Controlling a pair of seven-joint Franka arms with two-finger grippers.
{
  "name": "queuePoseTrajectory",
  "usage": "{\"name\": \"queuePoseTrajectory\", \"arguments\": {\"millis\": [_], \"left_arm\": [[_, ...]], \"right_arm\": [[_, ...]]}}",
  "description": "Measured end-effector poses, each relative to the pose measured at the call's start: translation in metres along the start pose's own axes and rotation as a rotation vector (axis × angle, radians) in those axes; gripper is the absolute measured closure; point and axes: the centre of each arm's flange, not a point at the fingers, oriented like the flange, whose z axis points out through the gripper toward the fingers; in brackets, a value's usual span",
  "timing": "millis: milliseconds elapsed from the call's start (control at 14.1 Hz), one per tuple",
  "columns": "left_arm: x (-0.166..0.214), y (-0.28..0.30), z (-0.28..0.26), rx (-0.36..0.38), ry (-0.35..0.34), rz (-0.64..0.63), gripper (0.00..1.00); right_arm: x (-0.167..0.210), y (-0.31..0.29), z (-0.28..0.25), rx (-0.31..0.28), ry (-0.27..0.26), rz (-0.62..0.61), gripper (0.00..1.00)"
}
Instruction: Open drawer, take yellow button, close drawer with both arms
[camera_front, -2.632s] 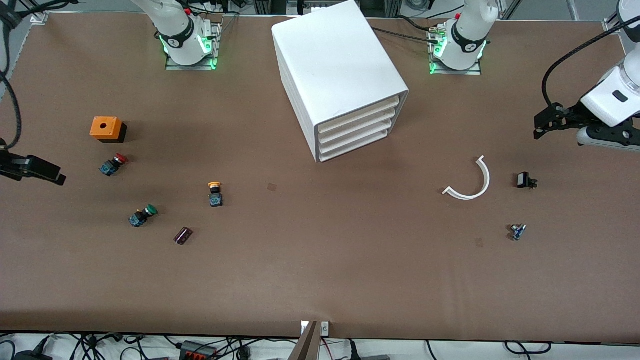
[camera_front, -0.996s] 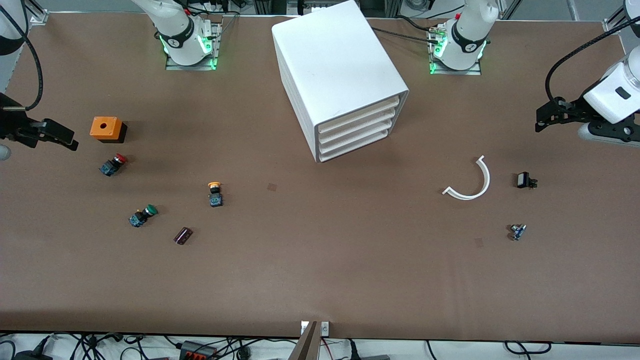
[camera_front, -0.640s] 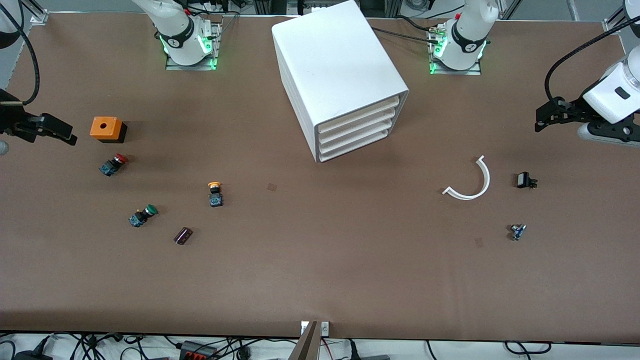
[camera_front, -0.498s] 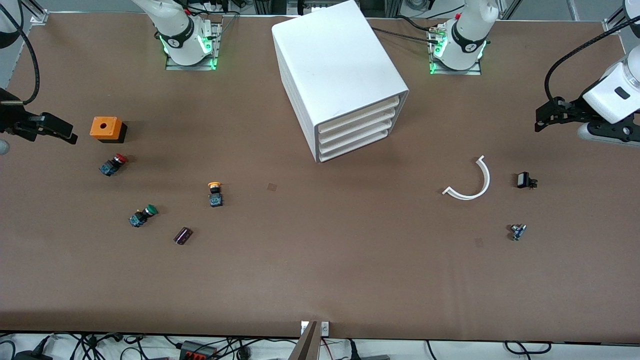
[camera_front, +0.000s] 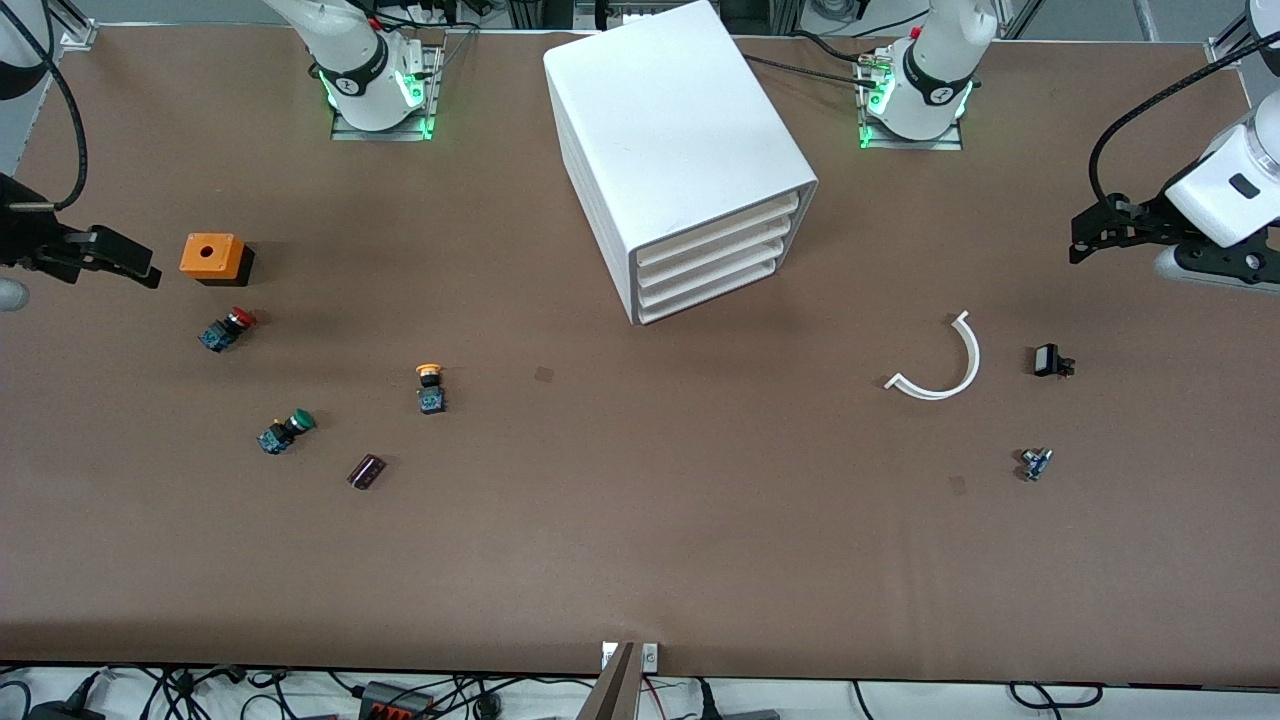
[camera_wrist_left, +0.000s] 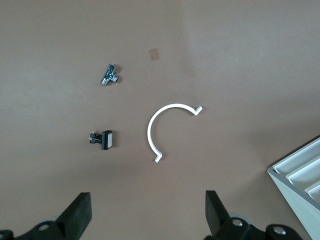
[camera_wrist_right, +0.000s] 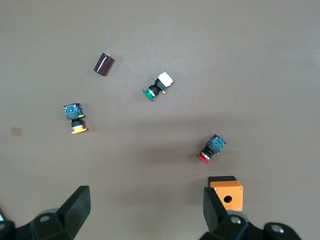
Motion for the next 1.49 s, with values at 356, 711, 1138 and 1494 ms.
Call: {"name": "queuePoseTrajectory", "arguments": {"millis": [356,711,1138,1494], "left_arm": [[0.0,0.0,0.0,0.0,0.0,0.0,0.0],[0.0,0.0,0.0,0.0,0.0,0.0,0.0],[0.0,0.0,0.0,0.0,0.0,0.001,0.0],[0.0,0.0,0.0,0.0,0.0,0.001,0.0]], "right_arm": [[-0.001,-0.004,0.0,0.0,-0.004,-0.007,0.0],[-0.002,-0.011,0.001,0.001,-0.015,-0.004,0.0],[-0.004,-0.016,0.002,-0.02,-0.031,-0.017,0.0],[-0.004,-0.016,0.002,-0.021,-0.033,-0.02,0.0]]}}
